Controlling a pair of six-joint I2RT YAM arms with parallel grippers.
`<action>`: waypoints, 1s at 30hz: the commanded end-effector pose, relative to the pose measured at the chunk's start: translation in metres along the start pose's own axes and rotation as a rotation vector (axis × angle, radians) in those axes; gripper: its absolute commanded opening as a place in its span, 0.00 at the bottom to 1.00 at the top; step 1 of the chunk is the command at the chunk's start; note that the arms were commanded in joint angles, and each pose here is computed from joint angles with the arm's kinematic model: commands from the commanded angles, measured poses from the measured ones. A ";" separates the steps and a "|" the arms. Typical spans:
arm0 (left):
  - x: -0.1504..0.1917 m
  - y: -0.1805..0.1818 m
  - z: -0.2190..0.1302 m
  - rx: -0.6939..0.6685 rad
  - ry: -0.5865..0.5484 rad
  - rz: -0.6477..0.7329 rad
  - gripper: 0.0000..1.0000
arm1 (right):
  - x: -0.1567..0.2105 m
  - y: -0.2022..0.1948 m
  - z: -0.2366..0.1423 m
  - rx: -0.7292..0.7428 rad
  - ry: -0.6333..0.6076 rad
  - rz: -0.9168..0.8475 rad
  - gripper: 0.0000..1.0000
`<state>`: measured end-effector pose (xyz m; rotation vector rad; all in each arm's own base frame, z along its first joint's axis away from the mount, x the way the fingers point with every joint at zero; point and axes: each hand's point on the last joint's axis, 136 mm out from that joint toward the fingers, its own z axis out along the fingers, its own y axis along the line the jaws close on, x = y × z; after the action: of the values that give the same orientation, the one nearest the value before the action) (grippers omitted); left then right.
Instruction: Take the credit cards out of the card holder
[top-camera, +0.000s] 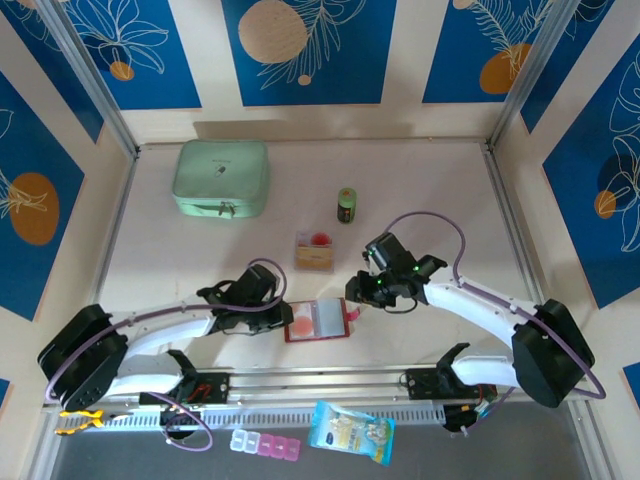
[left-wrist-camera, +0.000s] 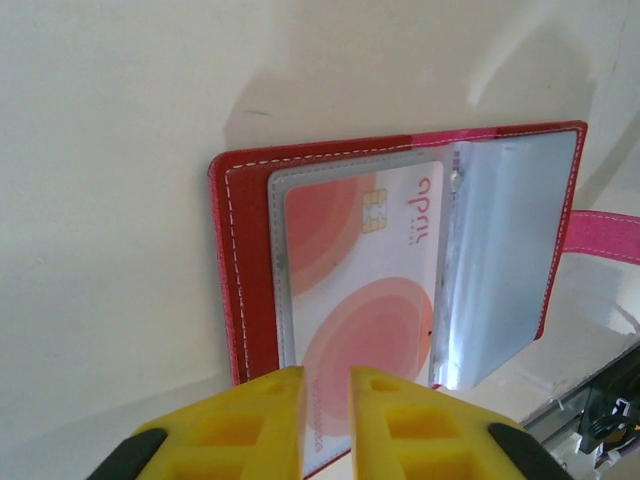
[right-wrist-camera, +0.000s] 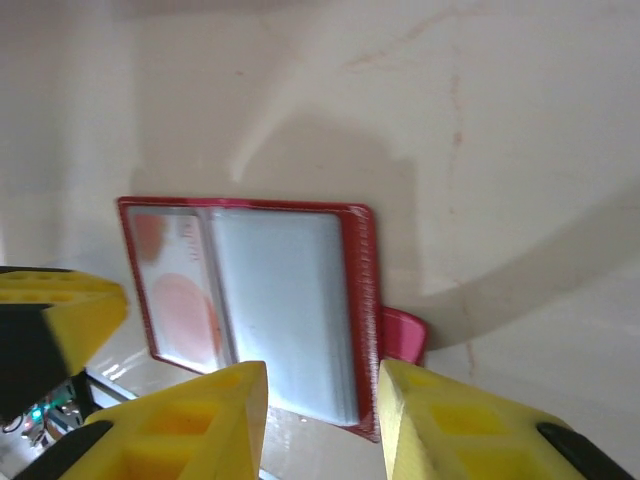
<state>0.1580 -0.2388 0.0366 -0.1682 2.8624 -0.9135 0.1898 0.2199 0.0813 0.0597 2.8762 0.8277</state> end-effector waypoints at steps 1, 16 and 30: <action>-0.002 -0.005 0.005 0.034 0.006 -0.004 0.16 | 0.000 0.013 -0.007 -0.007 0.002 -0.034 0.36; -0.003 0.007 0.009 -0.068 0.027 0.038 0.13 | 0.028 0.067 0.051 -0.056 0.184 -0.134 0.34; -0.003 0.010 0.004 -0.079 0.020 0.038 0.13 | 0.043 0.078 0.093 -0.047 0.270 -0.151 0.24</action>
<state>0.1571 -0.2365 0.0248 -0.1104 2.9155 -0.8307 0.1617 0.3266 0.0348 -0.2803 3.0556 0.8853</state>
